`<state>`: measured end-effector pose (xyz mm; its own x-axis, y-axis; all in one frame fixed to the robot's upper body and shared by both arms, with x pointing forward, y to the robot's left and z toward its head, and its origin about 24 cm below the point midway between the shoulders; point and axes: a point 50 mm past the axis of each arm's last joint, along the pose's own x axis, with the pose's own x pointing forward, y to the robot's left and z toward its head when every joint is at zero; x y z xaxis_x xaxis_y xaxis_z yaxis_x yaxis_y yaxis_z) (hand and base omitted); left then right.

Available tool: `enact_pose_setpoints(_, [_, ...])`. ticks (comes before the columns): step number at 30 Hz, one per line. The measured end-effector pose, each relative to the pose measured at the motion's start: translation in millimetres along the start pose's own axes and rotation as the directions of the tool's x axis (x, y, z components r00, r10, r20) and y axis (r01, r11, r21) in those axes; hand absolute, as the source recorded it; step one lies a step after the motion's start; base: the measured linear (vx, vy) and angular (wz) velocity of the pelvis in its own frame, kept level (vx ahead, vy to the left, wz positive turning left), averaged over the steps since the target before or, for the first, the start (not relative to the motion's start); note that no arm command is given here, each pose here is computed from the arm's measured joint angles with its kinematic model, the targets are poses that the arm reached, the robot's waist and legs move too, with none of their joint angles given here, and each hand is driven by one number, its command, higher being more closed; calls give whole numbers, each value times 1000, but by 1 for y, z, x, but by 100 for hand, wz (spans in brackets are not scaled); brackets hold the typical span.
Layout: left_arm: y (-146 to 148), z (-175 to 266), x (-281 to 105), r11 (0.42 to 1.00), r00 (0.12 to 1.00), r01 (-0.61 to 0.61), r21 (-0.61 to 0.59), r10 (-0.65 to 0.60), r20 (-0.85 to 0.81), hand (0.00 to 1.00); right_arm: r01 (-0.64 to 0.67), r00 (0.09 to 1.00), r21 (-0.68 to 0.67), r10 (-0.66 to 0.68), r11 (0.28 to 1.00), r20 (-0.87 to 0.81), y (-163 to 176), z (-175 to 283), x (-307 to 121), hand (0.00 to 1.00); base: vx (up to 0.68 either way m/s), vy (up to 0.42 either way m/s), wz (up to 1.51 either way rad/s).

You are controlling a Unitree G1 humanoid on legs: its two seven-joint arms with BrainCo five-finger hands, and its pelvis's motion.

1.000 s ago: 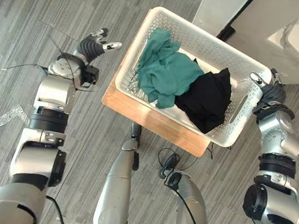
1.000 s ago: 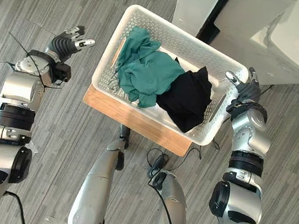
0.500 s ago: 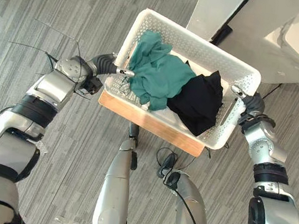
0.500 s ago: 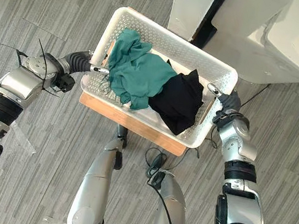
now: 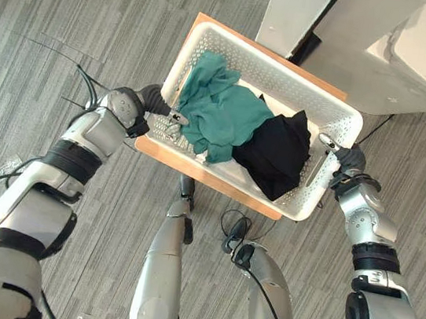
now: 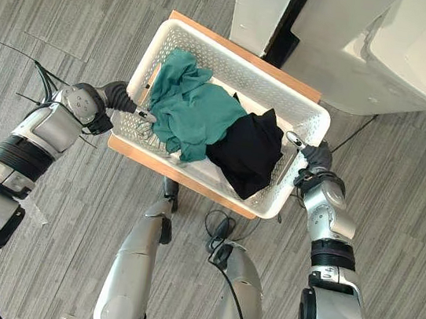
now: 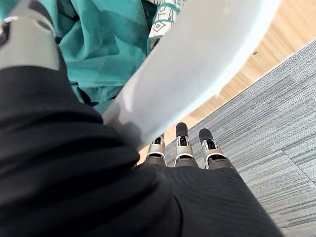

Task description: Pick up the laundry basket with both hands and put the clothes into the washing machine.

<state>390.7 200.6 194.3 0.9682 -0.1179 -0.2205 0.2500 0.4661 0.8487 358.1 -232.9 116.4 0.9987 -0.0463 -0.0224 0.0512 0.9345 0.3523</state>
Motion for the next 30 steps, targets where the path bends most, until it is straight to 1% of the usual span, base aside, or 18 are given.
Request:
enact_pose_setpoints(2, [0,3,1,999,1000,-24,-24,24,6,0,7,1000,-42,-7,999,3,0,2,-1,0,-1,-14,-2])
enact_pose_setpoints(6, [-1,5,0,993,997,-68,-92,70,19,0,27,1000,-85,-26,996,17,1,1,-8,0,8,-43,-4])
enact_pose_setpoints(7, [-1,6,-1,991,996,-78,-108,81,24,100,33,999,-108,-31,994,19,1,1,-10,0,15,-30,-4])
enact_pose_setpoints(8, [-1,7,-1,989,996,-85,-118,89,30,100,38,999,-116,-36,993,18,1,1,-11,0,21,-35,-3])
enact_pose_setpoints(9, [-1,11,-1,985,993,-98,-140,105,44,100,45,999,-137,-43,990,15,0,0,-13,100,22,-35,-1])
enact_pose_setpoints(12, [-2,16,-4,974,987,-132,-187,147,70,100,64,998,-177,-64,982,8,-3,-2,-16,100,21,-38,-2])
enact_pose_setpoints(14, [-1,19,-6,966,979,-169,-197,187,77,100,88,996,-170,-88,981,6,-7,-3,-17,100,12,-26,-4])
enact_pose_setpoints(16, [4,25,-10,951,961,-243,-193,263,88,100,111,994,-179,-112,978,7,-9,-4,-21,100,20,-42,-4])
enact_pose_setpoints(18, [2,28,-11,942,955,-254,-221,280,95,100,123,992,-173,-122,977,15,-9,-5,-23,100,9,-17,-2])
enact_pose_setpoints(19, [2,31,-14,925,944,-274,-264,311,110,100,131,991,-159,-128,979,26,-8,-5,-25,100,0,0,0])
enact_pose_setpoints(21, [0,39,-17,901,925,-306,-308,357,126,100,155,988,-136,-152,978,36,-9,-5,-27,100,23,-23,4])
enact_pose_setpoints(25, [3,44,-25,877,898,-361,-318,419,134,100,175,982,-96,-168,980,85,-5,2,-31,100,0,0,0])
enact_pose_setpoints(27, [6,48,-31,850,873,-398,-346,467,143,100,197,973,-65,-187,978,136,-1,11,-34,100,0,0,0])
enact_pose_setpoints(28, [6,49,-32,844,868,-401,-357,474,146,100,205,969,-60,-195,977,149,-1,13,-35,100,5,-33,0])
enact_pose_setpoints(30, [5,52,-36,814,849,-418,-402,507,145,100,228,955,-35,-217,973,201,4,23,-36,100,7,-33,-1])
